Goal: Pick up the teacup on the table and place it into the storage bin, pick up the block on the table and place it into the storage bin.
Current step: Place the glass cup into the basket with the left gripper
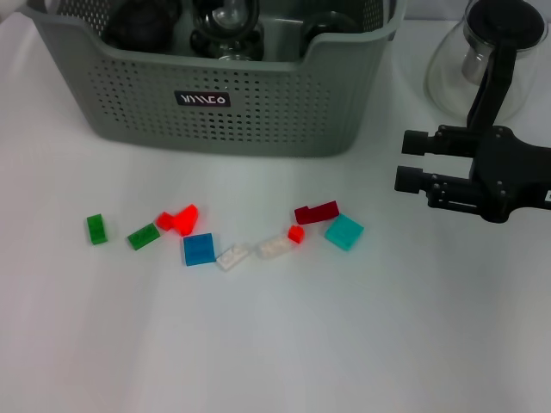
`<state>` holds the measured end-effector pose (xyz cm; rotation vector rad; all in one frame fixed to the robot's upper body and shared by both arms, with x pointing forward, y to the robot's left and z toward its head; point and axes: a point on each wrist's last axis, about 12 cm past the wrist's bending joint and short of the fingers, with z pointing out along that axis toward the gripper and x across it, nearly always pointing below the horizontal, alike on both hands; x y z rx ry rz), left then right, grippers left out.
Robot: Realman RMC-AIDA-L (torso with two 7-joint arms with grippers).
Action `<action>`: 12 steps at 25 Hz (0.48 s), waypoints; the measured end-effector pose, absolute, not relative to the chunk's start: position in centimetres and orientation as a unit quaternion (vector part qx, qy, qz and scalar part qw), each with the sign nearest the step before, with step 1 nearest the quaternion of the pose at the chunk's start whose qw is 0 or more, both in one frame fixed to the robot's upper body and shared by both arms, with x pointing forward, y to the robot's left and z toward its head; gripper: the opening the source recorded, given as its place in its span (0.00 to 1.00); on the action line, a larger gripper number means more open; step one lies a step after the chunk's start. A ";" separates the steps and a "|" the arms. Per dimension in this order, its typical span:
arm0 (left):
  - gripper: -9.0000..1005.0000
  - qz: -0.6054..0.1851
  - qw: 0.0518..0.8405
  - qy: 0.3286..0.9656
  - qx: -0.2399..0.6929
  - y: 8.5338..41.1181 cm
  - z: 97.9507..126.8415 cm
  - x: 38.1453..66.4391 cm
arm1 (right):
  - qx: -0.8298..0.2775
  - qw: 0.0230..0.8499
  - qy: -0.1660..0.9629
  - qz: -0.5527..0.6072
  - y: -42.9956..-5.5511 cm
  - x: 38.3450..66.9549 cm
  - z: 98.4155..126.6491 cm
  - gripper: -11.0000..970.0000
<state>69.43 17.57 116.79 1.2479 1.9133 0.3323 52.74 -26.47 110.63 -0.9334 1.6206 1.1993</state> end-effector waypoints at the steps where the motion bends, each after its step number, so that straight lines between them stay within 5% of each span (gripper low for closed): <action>1: 0.05 0.132 0.404 0.758 0.495 17.6 116.8 69.4 | -0.377 0.444 0.653 0.484 -26.5 52.8 110.6 0.64; 6: 0.05 0.131 0.399 0.762 0.493 17.7 116.7 69.6 | -0.378 0.443 0.652 0.486 -26.5 52.7 110.7 0.64; 12: 0.36 0.131 0.404 0.762 0.489 17.8 116.9 69.6 | -0.379 0.443 0.652 0.485 -26.5 52.7 110.7 0.64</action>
